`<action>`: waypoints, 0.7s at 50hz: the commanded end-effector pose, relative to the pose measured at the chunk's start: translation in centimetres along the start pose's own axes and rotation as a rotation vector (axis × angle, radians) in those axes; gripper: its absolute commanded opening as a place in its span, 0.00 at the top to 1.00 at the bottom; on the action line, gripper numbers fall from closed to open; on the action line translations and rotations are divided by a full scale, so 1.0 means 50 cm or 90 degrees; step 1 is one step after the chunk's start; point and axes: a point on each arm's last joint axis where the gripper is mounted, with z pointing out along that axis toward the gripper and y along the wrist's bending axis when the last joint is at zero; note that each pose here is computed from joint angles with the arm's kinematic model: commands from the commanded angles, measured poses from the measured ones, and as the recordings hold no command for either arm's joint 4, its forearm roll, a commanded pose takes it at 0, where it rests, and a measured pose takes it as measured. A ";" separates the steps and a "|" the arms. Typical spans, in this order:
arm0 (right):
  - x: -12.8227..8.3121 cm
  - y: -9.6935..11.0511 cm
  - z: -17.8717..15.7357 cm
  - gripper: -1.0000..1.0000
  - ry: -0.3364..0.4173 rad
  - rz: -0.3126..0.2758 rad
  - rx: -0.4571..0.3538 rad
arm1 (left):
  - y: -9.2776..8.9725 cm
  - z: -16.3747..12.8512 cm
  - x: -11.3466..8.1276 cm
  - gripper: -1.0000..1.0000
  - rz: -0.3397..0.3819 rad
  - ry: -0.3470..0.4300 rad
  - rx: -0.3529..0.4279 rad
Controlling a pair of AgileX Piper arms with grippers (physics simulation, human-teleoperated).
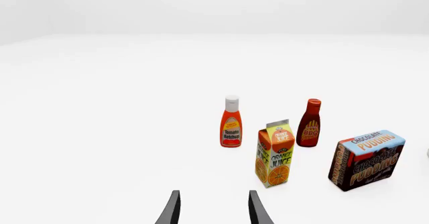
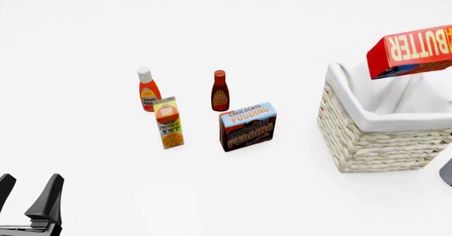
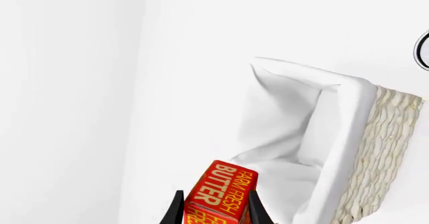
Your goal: Pick the butter and place it in the basket.
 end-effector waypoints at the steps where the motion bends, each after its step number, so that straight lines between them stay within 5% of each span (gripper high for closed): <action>1: -0.011 0.015 0.006 1.00 -0.009 0.013 -0.017 | 0.000 0.000 0.000 0.00 0.000 0.000 0.000; 35: -0.046 -0.001 0.077 1.00 -0.041 0.017 0.011 | 0.000 0.000 0.000 0.00 0.000 0.000 0.000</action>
